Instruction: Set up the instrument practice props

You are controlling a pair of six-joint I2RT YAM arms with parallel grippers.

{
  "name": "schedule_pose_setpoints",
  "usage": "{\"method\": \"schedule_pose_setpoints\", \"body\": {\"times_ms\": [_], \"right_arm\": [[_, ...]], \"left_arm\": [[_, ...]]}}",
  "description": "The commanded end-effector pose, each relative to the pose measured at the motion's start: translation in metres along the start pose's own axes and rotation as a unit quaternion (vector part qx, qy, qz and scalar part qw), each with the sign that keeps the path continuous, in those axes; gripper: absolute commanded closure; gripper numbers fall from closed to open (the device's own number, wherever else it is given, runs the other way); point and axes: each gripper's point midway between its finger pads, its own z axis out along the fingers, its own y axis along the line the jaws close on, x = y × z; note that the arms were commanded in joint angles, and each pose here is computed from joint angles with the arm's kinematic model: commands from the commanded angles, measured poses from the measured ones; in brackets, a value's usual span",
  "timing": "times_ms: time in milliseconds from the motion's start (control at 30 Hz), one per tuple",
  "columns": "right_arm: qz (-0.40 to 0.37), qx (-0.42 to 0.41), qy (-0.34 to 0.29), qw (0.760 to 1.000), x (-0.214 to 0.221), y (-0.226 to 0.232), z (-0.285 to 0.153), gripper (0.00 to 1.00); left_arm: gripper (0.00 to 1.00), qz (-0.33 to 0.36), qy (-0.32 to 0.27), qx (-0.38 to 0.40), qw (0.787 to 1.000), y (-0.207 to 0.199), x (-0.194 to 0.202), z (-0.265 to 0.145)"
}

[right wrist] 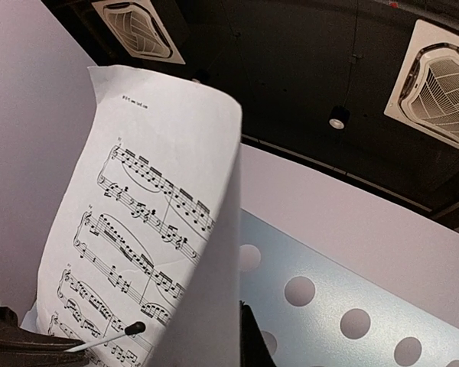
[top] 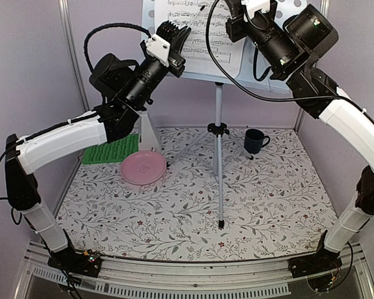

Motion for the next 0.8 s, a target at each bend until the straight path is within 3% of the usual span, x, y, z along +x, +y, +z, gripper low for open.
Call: {"method": "schedule_pose_setpoints", "body": {"times_ms": [0,767], "right_arm": [[-0.027,-0.011,-0.042,0.999,-0.02,0.001,0.004,1.0],[0.0,-0.037,-0.044,0.998,-0.002,0.026,0.021,1.0]], "left_arm": [[1.0,-0.006,-0.014,0.041,0.999,-0.018,-0.013,-0.004],[1.0,0.012,0.0,0.043,0.999,-0.023,-0.003,-0.001]]}}
